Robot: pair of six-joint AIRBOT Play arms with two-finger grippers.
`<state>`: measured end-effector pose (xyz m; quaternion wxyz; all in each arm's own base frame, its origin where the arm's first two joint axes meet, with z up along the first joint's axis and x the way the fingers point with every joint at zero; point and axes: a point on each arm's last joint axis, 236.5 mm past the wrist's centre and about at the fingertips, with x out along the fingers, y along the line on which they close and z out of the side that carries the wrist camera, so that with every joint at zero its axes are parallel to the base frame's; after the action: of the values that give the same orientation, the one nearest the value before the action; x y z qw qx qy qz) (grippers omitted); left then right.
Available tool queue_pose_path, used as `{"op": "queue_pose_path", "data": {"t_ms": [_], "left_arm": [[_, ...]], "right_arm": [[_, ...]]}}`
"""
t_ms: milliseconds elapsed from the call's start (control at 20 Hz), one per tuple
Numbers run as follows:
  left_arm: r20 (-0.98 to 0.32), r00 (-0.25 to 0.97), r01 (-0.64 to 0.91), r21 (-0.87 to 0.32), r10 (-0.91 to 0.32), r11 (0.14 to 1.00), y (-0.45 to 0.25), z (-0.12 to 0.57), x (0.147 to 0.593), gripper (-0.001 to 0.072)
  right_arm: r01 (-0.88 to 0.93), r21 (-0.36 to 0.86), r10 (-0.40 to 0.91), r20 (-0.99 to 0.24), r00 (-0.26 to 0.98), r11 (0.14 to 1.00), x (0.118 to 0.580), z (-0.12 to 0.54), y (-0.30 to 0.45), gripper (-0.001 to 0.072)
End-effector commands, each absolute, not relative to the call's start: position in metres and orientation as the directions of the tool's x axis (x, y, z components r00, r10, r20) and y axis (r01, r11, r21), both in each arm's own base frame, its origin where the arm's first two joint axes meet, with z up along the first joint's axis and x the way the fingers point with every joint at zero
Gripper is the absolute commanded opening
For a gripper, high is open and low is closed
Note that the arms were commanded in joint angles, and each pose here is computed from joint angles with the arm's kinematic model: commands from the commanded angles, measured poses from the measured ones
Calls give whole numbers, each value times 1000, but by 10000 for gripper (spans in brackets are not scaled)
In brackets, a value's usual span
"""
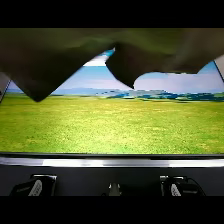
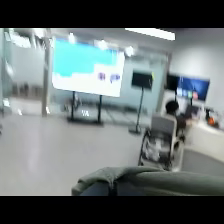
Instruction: Fold the shirts.
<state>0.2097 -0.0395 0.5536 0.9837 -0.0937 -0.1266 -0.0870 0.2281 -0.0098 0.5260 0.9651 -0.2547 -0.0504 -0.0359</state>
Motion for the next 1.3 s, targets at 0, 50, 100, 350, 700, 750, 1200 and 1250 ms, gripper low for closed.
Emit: {"op": "queue_pose_path", "data": {"t_ms": [0, 50, 100, 350, 700, 750, 1200, 1250], "left_arm": [[344, 933, 164, -144, -106, 976, -42, 579, 170, 27], [325, 939, 163, -148, -107, 976, -41, 575, 176, 27], [294, 949, 161, -153, -111, 975, -40, 568, 184, 28], [-79, 983, 150, -169, -165, 974, -31, 479, 256, 27], [-662, 699, 62, -323, -272, 945, -4, 231, 381, 28], [-707, 649, 33, -344, -283, 938, -3, 192, 395, 28], [-803, 510, -68, -396, -309, 916, -3, 30, 509, 28], [-807, 502, -73, -397, -310, 915, -1, 23, 515, 28]], "right_arm": [[182, -473, -83, 222, 971, 862, 181, 553, -16, 16], [178, -474, -83, 214, 973, 863, 184, 551, -16, 16], [169, -476, -84, 195, 977, 863, 189, 547, -16, 16], [32, -484, -85, -89, 992, 875, 251, 481, -21, 16], [-364, -280, 4, -788, 616, 888, 416, 237, -21, 16], [-396, -217, 41, -834, 550, 892, 437, 200, -15, 16], [-397, -2, 188, -878, 440, 918, 554, 16, 44, 17], [-382, -9, 185, -864, 468, 924, 561, 20, 43, 17]]}}
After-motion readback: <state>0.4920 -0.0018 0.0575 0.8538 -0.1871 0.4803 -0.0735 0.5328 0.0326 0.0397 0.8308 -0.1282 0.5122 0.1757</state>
